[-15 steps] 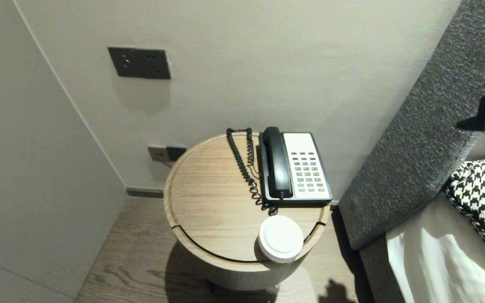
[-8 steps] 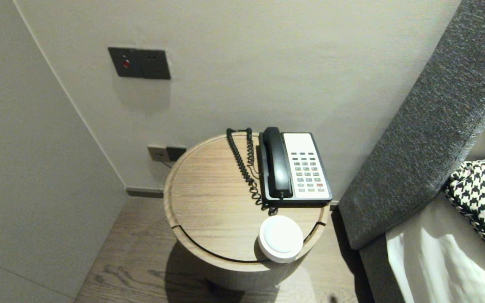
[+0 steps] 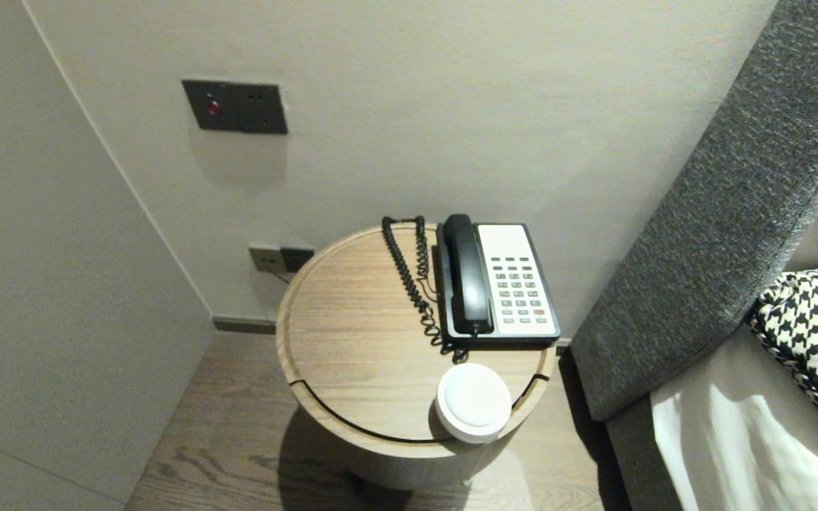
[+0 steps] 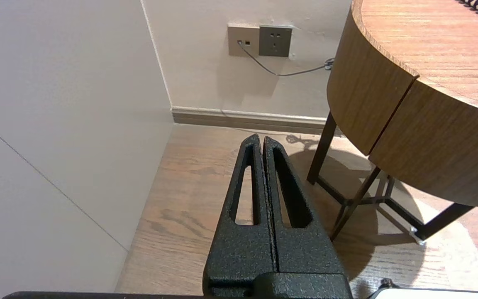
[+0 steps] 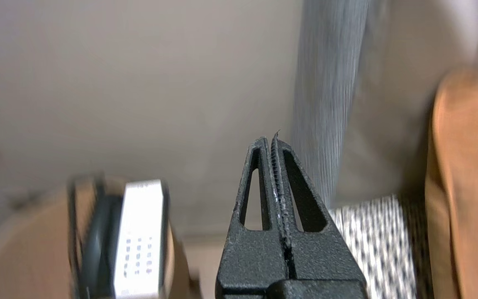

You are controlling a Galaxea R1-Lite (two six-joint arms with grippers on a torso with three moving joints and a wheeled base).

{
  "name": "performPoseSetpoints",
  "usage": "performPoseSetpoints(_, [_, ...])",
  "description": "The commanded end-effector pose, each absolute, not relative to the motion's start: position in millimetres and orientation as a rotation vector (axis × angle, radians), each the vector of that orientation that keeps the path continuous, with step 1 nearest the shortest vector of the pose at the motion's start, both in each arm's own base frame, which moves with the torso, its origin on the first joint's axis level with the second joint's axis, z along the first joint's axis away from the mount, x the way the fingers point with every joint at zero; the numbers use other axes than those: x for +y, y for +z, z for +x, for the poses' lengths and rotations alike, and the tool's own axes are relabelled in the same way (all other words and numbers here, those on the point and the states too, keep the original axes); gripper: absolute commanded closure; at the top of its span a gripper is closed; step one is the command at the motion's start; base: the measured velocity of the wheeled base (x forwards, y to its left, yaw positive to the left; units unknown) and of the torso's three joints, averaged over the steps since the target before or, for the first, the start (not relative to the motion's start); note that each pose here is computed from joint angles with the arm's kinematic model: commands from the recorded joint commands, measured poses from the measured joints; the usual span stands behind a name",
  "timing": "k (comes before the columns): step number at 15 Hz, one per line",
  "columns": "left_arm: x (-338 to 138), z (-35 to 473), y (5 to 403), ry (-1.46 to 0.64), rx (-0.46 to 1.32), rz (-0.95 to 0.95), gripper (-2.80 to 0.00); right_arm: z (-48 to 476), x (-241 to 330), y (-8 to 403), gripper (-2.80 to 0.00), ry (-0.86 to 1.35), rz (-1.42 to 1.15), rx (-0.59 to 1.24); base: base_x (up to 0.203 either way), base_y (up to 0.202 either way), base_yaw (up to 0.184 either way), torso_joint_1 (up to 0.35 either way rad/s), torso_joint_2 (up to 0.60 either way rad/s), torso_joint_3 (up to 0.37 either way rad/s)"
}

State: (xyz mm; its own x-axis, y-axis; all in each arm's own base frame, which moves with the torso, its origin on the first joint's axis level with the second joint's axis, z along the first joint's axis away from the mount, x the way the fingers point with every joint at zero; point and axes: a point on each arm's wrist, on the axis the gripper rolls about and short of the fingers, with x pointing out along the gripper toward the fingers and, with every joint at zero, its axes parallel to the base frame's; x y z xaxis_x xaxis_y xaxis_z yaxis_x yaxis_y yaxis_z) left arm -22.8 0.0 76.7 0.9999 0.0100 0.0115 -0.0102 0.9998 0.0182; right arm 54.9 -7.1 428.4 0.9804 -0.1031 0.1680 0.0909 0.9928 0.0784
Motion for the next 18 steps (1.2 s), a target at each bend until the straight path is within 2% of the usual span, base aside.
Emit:
performPoseSetpoints(1, [0, -23, 77, 0.011, -0.014, 0.018, 0.00, 24, -2, 379, 0.00, -0.096, 0.063, -0.106, 0.000, 0.000, 0.000, 0.000, 0.00, 0.000])
performPoseSetpoints(7, [0, -23, 77, 0.011, -0.014, 0.018, 0.00, -2, 1, 216, 0.00, -0.088, 0.054, 0.111, 0.000, 0.000, 0.000, 0.000, 0.00, 0.000])
performPoseSetpoints(10, [0, -23, 77, 0.011, -0.014, 0.018, 0.00, -8, 2, 152, 0.00, -0.045, 0.051, 0.196, 0.000, 0.000, 0.000, 0.000, 0.00, 0.000])
performPoseSetpoints(13, [0, -23, 77, 0.011, -0.014, 0.018, 0.00, -19, 2, 110, 0.00, 0.010, 0.001, 0.148, 0.000, 0.000, 0.000, 0.000, 0.00, 0.000])
performPoseSetpoints(18, [0, -23, 77, 0.011, -0.014, 0.018, 0.00, -27, 1, 81, 0.00, 0.014, -0.044, 0.084, 0.000, 0.000, 0.000, 0.000, 0.00, 0.000])
